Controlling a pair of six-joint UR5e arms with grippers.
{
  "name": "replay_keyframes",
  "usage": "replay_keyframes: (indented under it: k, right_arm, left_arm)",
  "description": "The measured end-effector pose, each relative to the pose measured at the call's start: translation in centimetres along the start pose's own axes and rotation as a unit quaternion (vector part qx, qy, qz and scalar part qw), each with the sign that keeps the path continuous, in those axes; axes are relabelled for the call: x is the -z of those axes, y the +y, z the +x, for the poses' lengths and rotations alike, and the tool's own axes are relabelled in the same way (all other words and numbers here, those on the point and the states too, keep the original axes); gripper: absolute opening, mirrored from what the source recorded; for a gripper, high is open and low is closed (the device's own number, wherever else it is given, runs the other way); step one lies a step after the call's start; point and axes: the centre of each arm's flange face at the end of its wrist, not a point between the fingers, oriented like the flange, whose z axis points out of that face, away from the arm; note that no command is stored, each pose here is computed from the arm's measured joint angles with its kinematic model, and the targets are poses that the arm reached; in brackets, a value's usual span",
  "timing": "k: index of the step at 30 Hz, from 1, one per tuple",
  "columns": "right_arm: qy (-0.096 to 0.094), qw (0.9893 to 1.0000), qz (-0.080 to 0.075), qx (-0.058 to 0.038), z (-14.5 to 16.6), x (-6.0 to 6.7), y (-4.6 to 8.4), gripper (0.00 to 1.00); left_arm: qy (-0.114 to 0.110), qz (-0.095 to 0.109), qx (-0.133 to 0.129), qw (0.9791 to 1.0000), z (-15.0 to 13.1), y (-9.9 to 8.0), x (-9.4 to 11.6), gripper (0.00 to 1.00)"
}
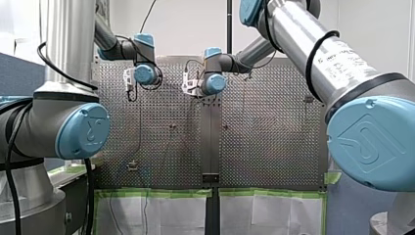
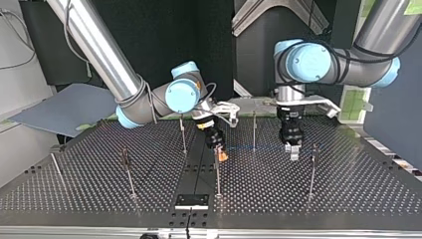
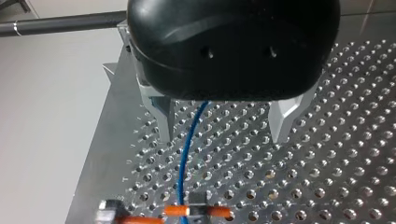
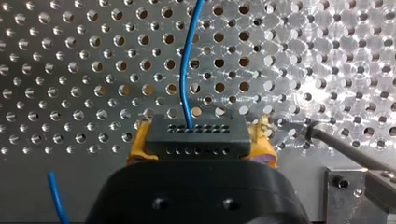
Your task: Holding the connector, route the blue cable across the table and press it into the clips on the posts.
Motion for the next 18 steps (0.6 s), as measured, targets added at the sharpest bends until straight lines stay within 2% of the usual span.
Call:
replay_keyframes:
  k: [8, 18]
  right_arm:
    - [0.000, 1.0000, 0.000, 0.0000, 0.0, 0.0, 0.2, 0.00]
    - [0.001, 1.0000, -0.001, -0.0001, 0.0, -0.1, 0.3, 0.00]
  left_arm:
    - [-0.015, 0.005, 0.017, 0.9997, 0.5, -1.0, -1.9, 1.00]
    - [-0.002, 0.003, 0.014, 0.9999, 1.7, -1.5, -2.7, 1.00]
